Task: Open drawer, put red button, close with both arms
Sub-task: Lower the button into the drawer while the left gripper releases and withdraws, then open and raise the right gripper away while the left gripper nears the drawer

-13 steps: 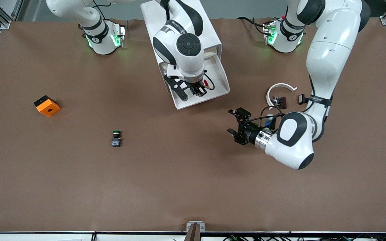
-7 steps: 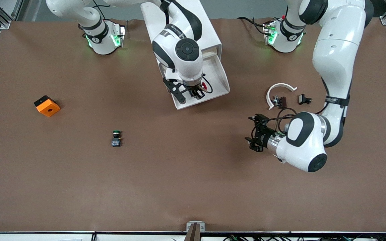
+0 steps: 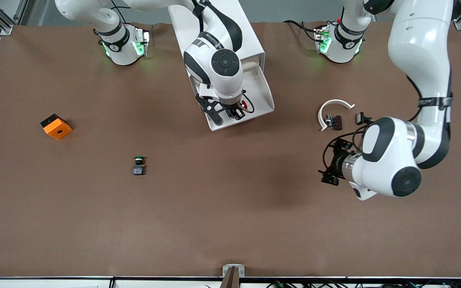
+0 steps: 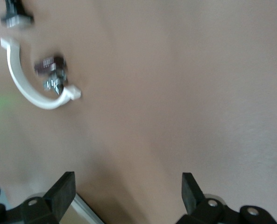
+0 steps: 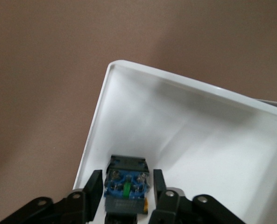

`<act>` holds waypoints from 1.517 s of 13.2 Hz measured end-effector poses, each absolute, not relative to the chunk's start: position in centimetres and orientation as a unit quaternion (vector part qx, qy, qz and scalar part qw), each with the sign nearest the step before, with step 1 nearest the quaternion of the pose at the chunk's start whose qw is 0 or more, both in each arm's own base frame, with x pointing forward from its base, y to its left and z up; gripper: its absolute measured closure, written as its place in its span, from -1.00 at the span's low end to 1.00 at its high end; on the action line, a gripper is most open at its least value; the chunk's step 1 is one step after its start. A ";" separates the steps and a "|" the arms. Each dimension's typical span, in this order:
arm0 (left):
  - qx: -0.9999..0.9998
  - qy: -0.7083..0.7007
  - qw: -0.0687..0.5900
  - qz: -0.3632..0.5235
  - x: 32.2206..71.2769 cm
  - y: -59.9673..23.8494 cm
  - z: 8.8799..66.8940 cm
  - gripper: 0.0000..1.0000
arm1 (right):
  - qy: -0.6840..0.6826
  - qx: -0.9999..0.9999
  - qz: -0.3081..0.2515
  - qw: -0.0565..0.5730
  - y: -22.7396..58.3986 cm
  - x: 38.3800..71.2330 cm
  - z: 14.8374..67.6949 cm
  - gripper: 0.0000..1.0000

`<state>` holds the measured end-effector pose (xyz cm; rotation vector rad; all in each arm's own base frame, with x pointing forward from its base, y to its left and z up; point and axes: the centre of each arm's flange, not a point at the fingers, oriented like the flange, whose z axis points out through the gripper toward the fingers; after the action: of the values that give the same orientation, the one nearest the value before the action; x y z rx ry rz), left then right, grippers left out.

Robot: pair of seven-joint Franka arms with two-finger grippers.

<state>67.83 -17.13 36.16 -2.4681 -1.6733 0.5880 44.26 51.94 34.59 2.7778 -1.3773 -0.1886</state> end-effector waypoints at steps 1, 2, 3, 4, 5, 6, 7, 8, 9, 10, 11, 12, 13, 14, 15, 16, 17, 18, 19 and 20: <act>-0.827 -0.531 0.047 0.176 68.0 -16.2 37.7 -1.00 | -0.444 0.894 -0.060 0.016 51.9 44.4 34.7 -0.36; -0.842 -0.512 0.040 0.165 68.0 -15.5 39.1 -1.00 | -0.445 0.893 -0.059 0.014 51.9 44.6 34.9 -0.58; -0.859 -0.486 0.033 0.157 68.0 -15.1 40.3 -1.00 | -0.446 0.893 -0.058 0.010 51.9 44.7 35.4 -0.81; -0.880 -0.451 0.026 0.147 67.9 -14.8 41.4 -1.00 | -0.447 0.893 -0.057 0.005 51.8 44.9 36.2 -0.99; -0.901 -0.411 0.026 0.136 67.9 -14.5 42.3 -1.00 | -0.447 0.893 -0.057 0.004 51.6 45.1 37.4 -1.00; -0.920 -0.372 0.029 0.124 67.8 -14.3 43.1 -1.00 | -0.447 0.893 -0.059 0.009 51.4 45.1 39.0 -1.00; -0.933 -0.339 0.031 0.116 67.7 -14.2 43.6 -1.00 | -0.445 0.893 -0.062 0.017 51.2 45.1 41.0 -1.00; -0.942 -0.316 0.031 0.112 67.7 -14.2 44.1 -1.00 | -0.445 0.893 -0.065 0.025 50.8 45.1 42.9 -1.00; -0.948 -0.297 0.029 0.111 67.6 -14.3 44.3 -1.00 | -0.443 0.893 -0.068 0.031 50.2 45.4 45.0 -1.00; -0.953 -0.282 0.027 0.111 67.5 -14.8 44.3 -1.00 | -0.437 0.896 -0.070 0.032 49.4 45.7 46.9 -1.00; -0.956 -0.269 0.027 0.112 67.3 -15.5 44.2 -1.00 | -0.423 0.903 -0.070 0.029 48.4 46.1 48.9 -1.00; -0.959 -0.259 0.026 0.113 67.1 -16.5 44.2 -1.00 | -0.403 0.912 -0.071 0.025 47.1 46.5 50.6 -1.00; -0.962 -0.249 0.028 0.110 66.8 -17.7 44.2 -1.00 | -0.377 0.923 -0.073 0.024 45.5 46.9 52.3 -1.00; -0.965 -0.240 0.033 0.103 66.6 -18.8 44.2 -1.00 | -0.349 0.934 -0.076 0.023 43.6 47.3 53.9 -1.00; -0.968 -0.228 0.041 0.094 66.4 -19.7 44.3 -1.00 | -0.321 0.943 -0.078 0.021 41.4 47.9 55.5 -1.00; -0.973 -0.209 0.045 0.088 66.4 -20.1 44.3 -1.00 | -0.292 0.953 -0.080 0.018 39.2 48.5 57.0 -1.00; -0.978 -0.185 0.047 0.084 66.5 -20.1 44.4 -1.00 | -0.258 0.963 -0.082 0.014 36.9 48.9 58.5 -1.00; -0.983 -0.161 0.045 0.081 66.6 -19.8 44.5 -1.00 | -0.221 0.972 -0.084 0.010 34.7 49.4 59.7 -1.00; -0.987 -0.135 0.044 0.074 66.9 -19.3 44.7 -1.00 | -0.185 0.979 -0.086 0.005 32.5 49.9 60.7 -1.00; -0.991 -0.111 0.046 0.065 67.1 -18.9 45.1 -1.00 | -0.151 0.985 -0.087 0.001 30.3 50.5 61.4 -1.00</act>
<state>67.10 -18.88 45.13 -3.0242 -0.3385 0.1984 50.45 30.27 61.40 3.0918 -0.4730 -0.2737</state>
